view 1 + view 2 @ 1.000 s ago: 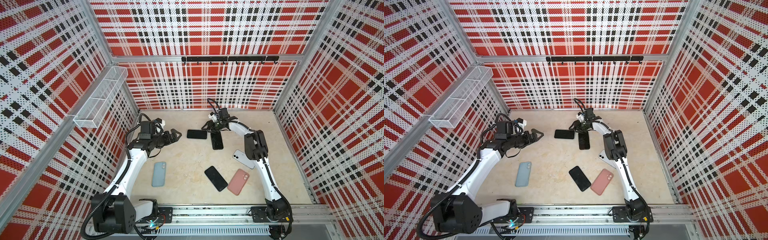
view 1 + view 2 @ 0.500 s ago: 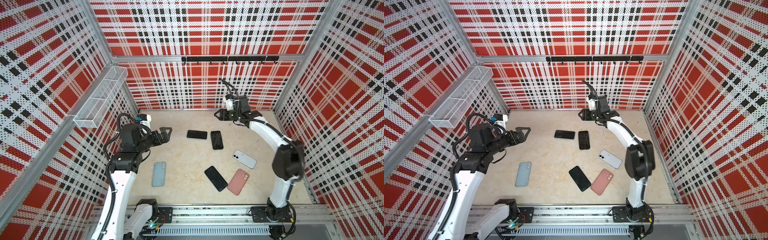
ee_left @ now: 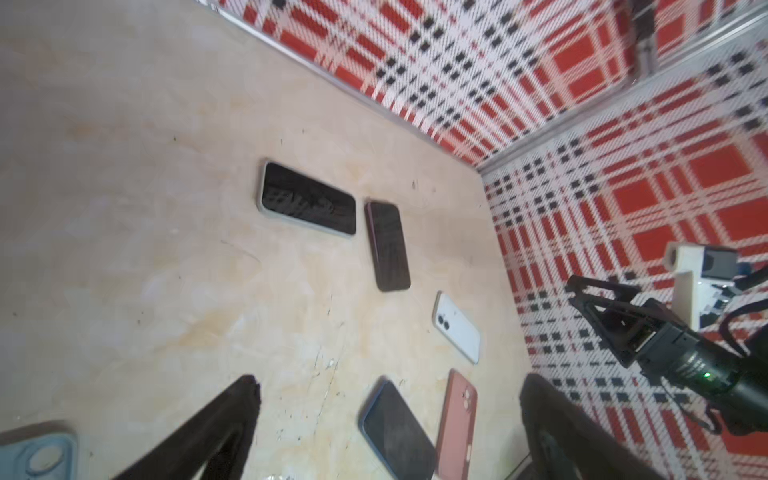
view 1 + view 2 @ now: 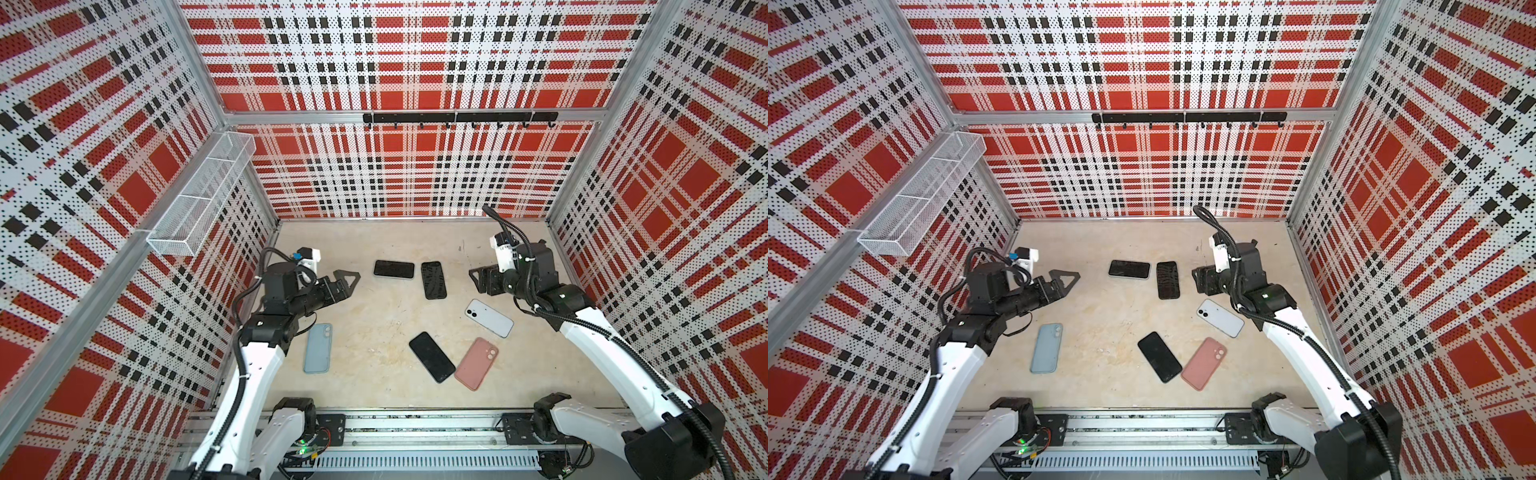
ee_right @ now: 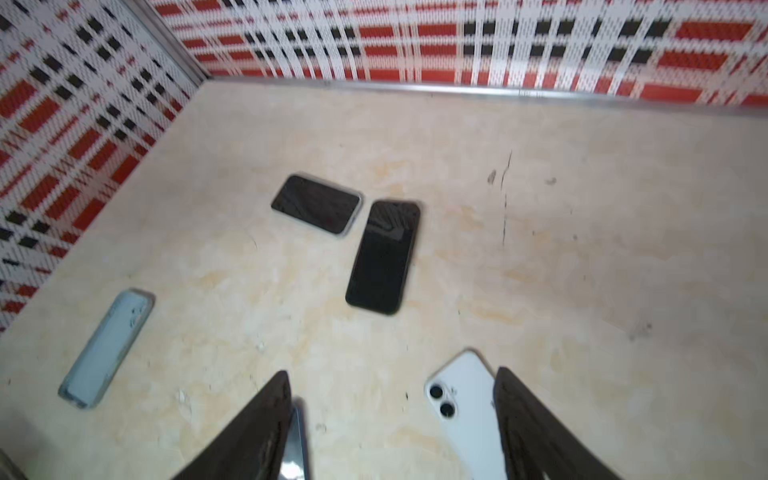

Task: Put the phone into the phone case

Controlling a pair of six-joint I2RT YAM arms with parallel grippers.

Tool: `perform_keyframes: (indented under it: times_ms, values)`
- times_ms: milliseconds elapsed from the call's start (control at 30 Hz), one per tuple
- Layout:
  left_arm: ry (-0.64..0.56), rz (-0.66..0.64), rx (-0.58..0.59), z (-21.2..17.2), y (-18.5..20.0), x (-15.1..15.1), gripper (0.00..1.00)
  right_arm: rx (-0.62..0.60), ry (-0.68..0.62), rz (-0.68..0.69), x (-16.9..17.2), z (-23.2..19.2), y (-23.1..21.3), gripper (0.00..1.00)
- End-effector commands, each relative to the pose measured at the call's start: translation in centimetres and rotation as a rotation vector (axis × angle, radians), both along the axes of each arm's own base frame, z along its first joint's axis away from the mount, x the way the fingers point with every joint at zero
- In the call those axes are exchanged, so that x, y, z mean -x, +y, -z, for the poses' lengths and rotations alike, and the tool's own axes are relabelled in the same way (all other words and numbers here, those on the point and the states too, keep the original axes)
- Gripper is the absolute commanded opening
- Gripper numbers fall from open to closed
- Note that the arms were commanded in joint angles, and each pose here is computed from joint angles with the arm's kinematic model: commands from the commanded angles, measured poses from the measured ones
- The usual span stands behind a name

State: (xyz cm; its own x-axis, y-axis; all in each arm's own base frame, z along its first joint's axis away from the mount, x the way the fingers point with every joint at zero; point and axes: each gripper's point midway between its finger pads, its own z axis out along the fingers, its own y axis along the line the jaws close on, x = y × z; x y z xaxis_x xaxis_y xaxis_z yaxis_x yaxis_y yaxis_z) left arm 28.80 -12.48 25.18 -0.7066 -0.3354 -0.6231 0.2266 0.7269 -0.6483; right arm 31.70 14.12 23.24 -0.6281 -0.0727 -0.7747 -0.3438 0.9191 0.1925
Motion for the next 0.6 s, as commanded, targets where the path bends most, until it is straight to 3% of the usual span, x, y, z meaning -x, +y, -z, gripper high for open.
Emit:
perform_keyframes:
  times_ms: [0,133,300,433,567]
  values:
    - [0.015,0.06,-0.116,1.4,-2.4,1.1,0.99,0.044,0.081,0.001,2.8,2.2,-1.3,0.82]
    - [0.14,0.118,-0.257,5.5,-4.7,2.3,0.99,0.079,0.13,0.016,4.3,3.8,-2.2,0.89]
    - [0.31,0.127,-0.468,10.7,-5.1,4.5,1.0,0.014,0.246,-0.029,5.1,6.1,-0.7,0.86]
    - [0.423,0.093,-0.497,14.0,-5.0,6.7,0.99,0.001,0.324,-0.143,6.5,8.8,2.9,0.85]
    - [0.442,0.028,-0.498,15.2,-3.7,7.9,0.99,0.057,0.359,-0.208,8.5,11.3,6.6,0.87]
